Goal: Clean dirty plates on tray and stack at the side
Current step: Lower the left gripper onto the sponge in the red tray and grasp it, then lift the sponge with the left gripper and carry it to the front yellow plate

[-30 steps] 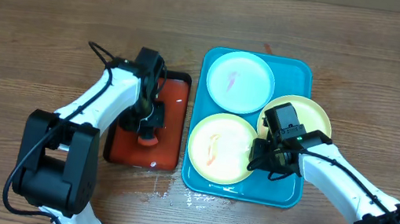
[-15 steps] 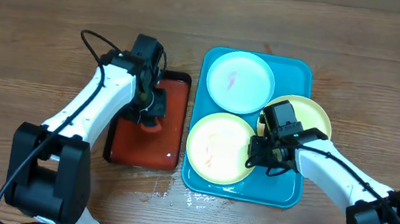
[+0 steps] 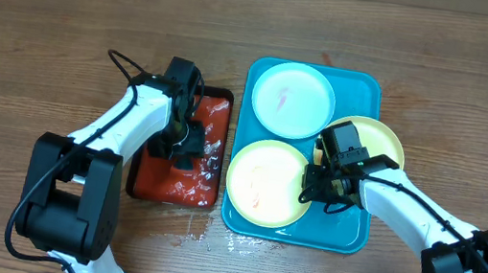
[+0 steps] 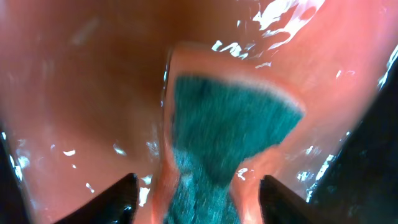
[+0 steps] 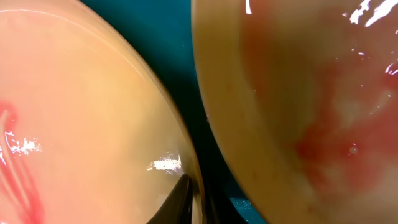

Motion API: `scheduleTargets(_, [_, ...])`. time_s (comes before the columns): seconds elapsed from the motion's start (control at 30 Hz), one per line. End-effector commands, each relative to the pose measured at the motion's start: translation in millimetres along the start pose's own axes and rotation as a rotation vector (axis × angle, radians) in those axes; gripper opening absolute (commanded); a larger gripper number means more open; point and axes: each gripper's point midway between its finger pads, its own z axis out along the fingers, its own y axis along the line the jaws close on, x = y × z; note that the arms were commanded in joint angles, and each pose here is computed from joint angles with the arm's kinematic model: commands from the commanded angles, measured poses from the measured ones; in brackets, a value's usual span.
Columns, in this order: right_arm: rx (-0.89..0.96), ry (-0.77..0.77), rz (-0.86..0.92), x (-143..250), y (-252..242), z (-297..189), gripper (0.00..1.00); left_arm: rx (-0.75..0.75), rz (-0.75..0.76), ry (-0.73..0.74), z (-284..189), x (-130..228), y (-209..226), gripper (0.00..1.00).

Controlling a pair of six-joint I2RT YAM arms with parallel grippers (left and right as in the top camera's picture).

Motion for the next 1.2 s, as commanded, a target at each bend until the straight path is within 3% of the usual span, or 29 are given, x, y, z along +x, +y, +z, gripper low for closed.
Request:
scheduleTargets(0.0, [0.047,0.058,0.001,14.6,-11.5,15.0,0.08,-0.007,0.032,-0.067,0.8,-17.3,-5.9,0.67])
scheduleTargets(0.1, [0.047,0.058,0.001,14.6,-11.5,15.0,0.08,0.009,0.051,-0.106,11.5,-28.0,-14.6,0.50])
scheduleTargets(0.17, [0.047,0.059,0.001,14.7,-11.6,15.0,0.08,0.008,0.059,-0.099,21.8,-29.4,-17.9,0.33])
scheduleTargets(0.23, [0.047,0.059,0.001,14.7,-11.6,15.0,0.08,-0.001,0.066,-0.073,32.8,-26.2,-18.9,0.06])
scheduleTargets(0.27, [0.048,0.059,0.001,14.8,-11.6,14.9,0.08,-0.005,0.067,-0.055,37.4,-23.2,-18.4,0.04])
scheduleTargets(0.4, [0.049,0.063,0.002,15.7,-12.0,14.9,0.08,-0.018,0.051,-0.005,29.8,-16.7,-13.2,0.04])
scheduleTargets(0.43, [0.049,0.062,0.002,15.6,-12.0,14.9,0.08,-0.019,0.047,-0.002,23.7,-18.4,-12.7,0.09])
scheduleTargets(0.6, [0.050,0.062,0.002,15.6,-12.0,14.9,0.08,-0.018,0.033,-0.004,-15.6,-28.2,-13.7,0.58])
scheduleTargets(0.63, [0.050,0.063,0.002,15.7,-12.1,14.9,0.08,-0.021,0.033,0.002,-20.8,-28.2,-13.8,0.63])
scheduleTargets(0.73, [0.050,0.062,0.002,15.6,-12.0,14.9,0.08,-0.032,0.034,0.035,-24.7,-21.1,-11.7,0.66])
scheduleTargets(0.83, [0.050,0.062,0.002,15.6,-12.0,14.9,0.08,-0.049,0.038,0.083,-16.5,-6.4,-8.4,0.66])
scheduleTargets(0.97, [0.049,0.062,0.002,15.5,-12.0,14.9,0.08,-0.057,0.064,0.102,8.7,10.2,-9.5,0.56])
scheduleTargets(1.07, [0.049,0.062,0.002,15.4,-11.9,14.9,0.08,-0.054,0.081,0.092,28.4,18.8,-10.3,0.39])
scheduleTargets(1.13, [0.049,0.062,0.002,15.4,-11.9,14.9,0.08,-0.054,0.085,0.091,35.2,22.7,-9.4,0.05])
scheduleTargets(1.17, [0.049,0.062,0.002,15.5,-12.0,14.9,0.08,-0.056,0.085,0.094,35.3,23.6,-8.9,0.04])
